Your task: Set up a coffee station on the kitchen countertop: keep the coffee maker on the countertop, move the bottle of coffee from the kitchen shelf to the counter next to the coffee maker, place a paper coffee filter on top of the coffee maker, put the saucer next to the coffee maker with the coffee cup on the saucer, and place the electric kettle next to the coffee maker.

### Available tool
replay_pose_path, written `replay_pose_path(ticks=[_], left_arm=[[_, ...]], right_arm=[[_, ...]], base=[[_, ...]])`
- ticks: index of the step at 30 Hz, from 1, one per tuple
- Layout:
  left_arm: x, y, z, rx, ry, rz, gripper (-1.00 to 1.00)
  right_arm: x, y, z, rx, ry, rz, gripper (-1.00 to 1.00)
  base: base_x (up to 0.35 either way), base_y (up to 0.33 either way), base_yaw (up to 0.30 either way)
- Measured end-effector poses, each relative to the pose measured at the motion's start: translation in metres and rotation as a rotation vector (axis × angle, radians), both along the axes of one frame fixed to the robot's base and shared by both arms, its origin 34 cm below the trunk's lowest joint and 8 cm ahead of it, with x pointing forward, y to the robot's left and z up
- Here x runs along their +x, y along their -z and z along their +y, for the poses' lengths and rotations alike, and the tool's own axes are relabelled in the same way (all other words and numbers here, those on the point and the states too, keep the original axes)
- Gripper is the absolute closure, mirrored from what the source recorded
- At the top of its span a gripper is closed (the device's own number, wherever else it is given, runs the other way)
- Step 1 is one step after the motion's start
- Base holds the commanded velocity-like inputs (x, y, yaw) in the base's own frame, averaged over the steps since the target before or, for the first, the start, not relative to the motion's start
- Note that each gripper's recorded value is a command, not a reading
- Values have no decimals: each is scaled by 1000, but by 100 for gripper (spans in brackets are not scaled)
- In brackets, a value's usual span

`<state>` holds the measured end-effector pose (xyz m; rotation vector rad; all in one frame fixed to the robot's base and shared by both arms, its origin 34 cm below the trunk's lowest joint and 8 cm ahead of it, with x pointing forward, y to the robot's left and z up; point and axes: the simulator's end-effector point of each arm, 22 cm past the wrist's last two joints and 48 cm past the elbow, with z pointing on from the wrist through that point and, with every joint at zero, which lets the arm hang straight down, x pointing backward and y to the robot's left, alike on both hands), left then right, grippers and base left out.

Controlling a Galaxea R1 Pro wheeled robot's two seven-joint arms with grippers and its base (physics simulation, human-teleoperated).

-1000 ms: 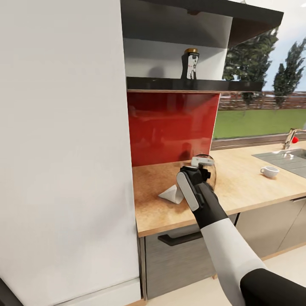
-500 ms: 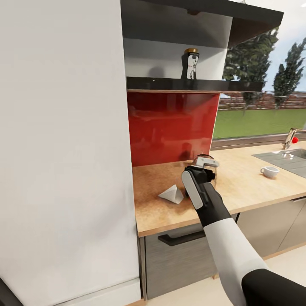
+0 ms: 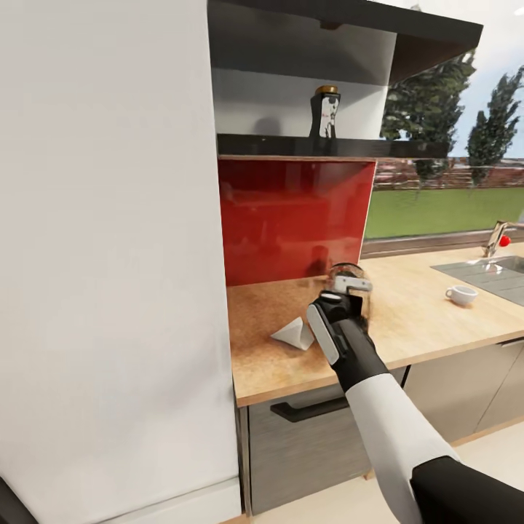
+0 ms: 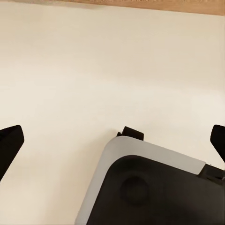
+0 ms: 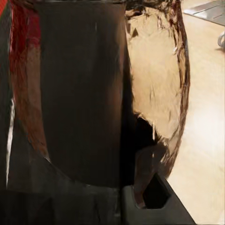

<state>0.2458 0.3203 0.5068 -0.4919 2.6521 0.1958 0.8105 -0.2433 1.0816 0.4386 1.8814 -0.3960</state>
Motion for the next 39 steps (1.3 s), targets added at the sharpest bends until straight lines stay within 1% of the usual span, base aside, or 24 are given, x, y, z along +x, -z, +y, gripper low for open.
replay_pose_path(ticks=[7, 9, 11, 13, 14, 16, 21, 22, 23, 24, 25, 26, 27, 28, 31, 34, 35, 39], left_arm=[[4, -1, 1, 2, 0, -11, -100], [5, -2, 1, 1, 0, -14, -100], [6, -2, 1, 1, 0, -17, -100], [8, -2, 1, 1, 0, -21, -100], [8, -3, 1, 1, -1, -22, -100], [9, -3, 1, 1, 0, -26, -100], [12, -4, 1, 1, 0, -34, -100], [13, -4, 1, 1, 0, -35, -100], [13, -4, 1, 1, 0, -37, -100], [14, -4, 1, 1, 0, -38, -100], [14, -5, 1, 1, 0, -39, -100], [15, -5, 1, 1, 0, -41, -100], [16, -5, 1, 1, 0, -43, -100], [16, -5, 1, 1, 1, -45, -100], [18, -6, 1, 1, 1, -50, -100], [20, -6, 1, 1, 1, -54, -100], [20, -7, 1, 1, 2, -56, -100], [23, -8, 1, 1, 4, -63, -100]], right_arm=[[-1, -9, 0, -4, -8, -20, 100], [-1, -11, -5, -7, -3, -24, 100], [-2, -15, -14, -14, 9, -30, 100], [-1, -19, -19, -8, 8, -45, 100], [-2, -21, -23, -17, 10, -45, 100], [-2, -24, -25, -13, 10, -53, 100], [-4, -40, -30, -14, 13, -84, 100], [-5, -45, -33, -14, 16, -98, 100], [-7, -60, -38, -14, 20, -126, 100], [-9, -67, -41, -29, 25, -138, 100], [-9, -67, -40, -12, 20, -141, 100], [-10, -73, -41, -11, 21, -153, 100], [-11, -74, -42, -20, 24, -150, 100], [-11, -75, -42, -12, 22, -156, 100], [-14, -82, -46, -20, 27, -162, 100], [-19, -89, -60, -38, 45, -162, 100], [-21, -90, -72, -41, 61, -153, 100], [-28, -94, -102, -70, 98, -137, 100]], base=[[0, 0, 0], [0, 0, 0], [0, 0, 0], [0, 0, 0], [0, 0, 0], [0, 0, 0], [0, 0, 0], [0, 0, 0], [0, 0, 0], [0, 0, 0], [0, 0, 0], [0, 0, 0], [0, 0, 0], [0, 0, 0], [0, 0, 0], [0, 0, 0], [0, 0, 0], [0, 0, 0]])
